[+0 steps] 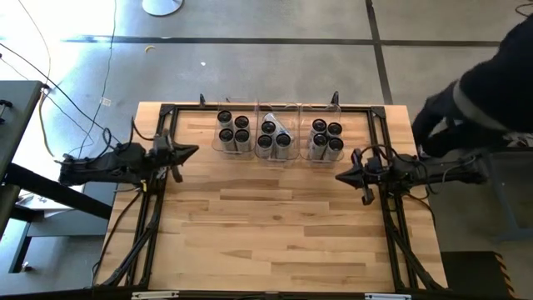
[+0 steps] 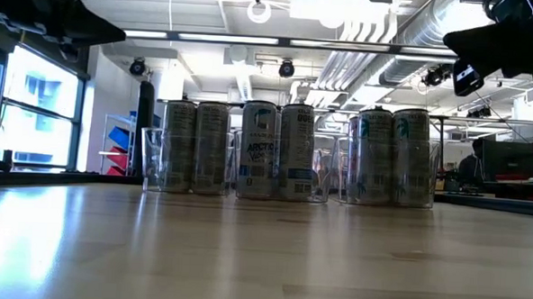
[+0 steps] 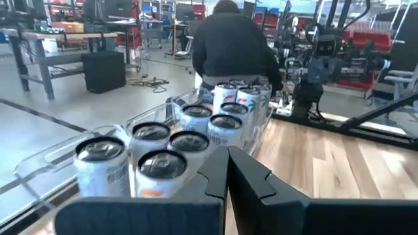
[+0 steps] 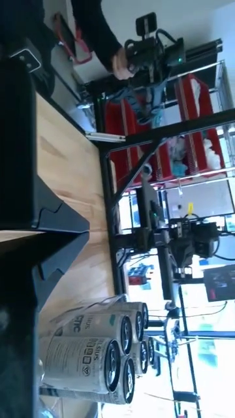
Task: Sort soda cans
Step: Return to Home Position
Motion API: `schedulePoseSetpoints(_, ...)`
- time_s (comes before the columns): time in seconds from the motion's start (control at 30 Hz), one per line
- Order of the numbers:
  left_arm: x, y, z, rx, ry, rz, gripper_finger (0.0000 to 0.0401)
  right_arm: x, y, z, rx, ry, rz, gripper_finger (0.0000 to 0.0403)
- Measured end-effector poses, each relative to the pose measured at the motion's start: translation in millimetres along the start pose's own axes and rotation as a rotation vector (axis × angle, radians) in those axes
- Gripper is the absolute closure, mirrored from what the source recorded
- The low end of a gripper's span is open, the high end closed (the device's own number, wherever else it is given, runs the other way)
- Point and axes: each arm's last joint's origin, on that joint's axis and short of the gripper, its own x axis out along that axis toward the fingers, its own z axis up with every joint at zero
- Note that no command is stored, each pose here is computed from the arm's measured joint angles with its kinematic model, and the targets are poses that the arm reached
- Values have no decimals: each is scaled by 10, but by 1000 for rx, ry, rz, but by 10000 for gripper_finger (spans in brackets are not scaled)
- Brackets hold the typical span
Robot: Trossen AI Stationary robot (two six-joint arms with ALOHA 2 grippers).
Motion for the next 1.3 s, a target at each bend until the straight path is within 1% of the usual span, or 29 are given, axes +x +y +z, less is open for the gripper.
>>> schedulePoseSetpoints(0.17,-148,72,-35,-20,-29,3,401,-30,-13,-87,-20,-28,3,402)
schedulePoseSetpoints(0.3,-105,52,-76,7,-21,-9,401,-51,-20,-113,-48,-73,3,402)
schedulePoseSetpoints(0.43,-17,21,-273,3,-13,-36,401,-65,-27,-150,-52,-84,1,403)
schedulePoseSetpoints(0.57,100,-34,-495,-9,-62,-116,401,-65,-27,-151,-53,-82,7,403)
schedulePoseSetpoints(0.67,153,-78,-628,5,-117,-223,401,-63,-25,-161,-56,-71,16,403)
schedulePoseSetpoints(0.77,146,-105,-588,31,-154,-308,401,-62,-20,-188,-64,-41,46,403)
schedulePoseSetpoints(0.83,138,-121,-576,64,-173,-363,401,-61,-21,-204,-62,-24,46,403)
schedulePoseSetpoints(0.87,134,-129,-575,86,-179,-393,401,-60,-26,-211,-52,-18,33,403)
schedulePoseSetpoints(0.93,134,-137,-593,116,-165,-419,401,-60,-43,-239,-34,8,-14,403)
schedulePoseSetpoints(1.03,147,-121,-644,110,-109,-370,401,-62,-69,-278,13,41,-90,403)
schedulePoseSetpoints(1.1,153,-112,-675,70,-69,-340,401,-64,-79,-298,33,57,-117,403)
schedulePoseSetpoints(1.2,158,-109,-676,34,-60,-329,401,-66,-82,-321,29,81,-122,403)
schedulePoseSetpoints(1.3,158,-110,-676,30,-59,-330,401,-66,-82,-320,32,80,-121,403)
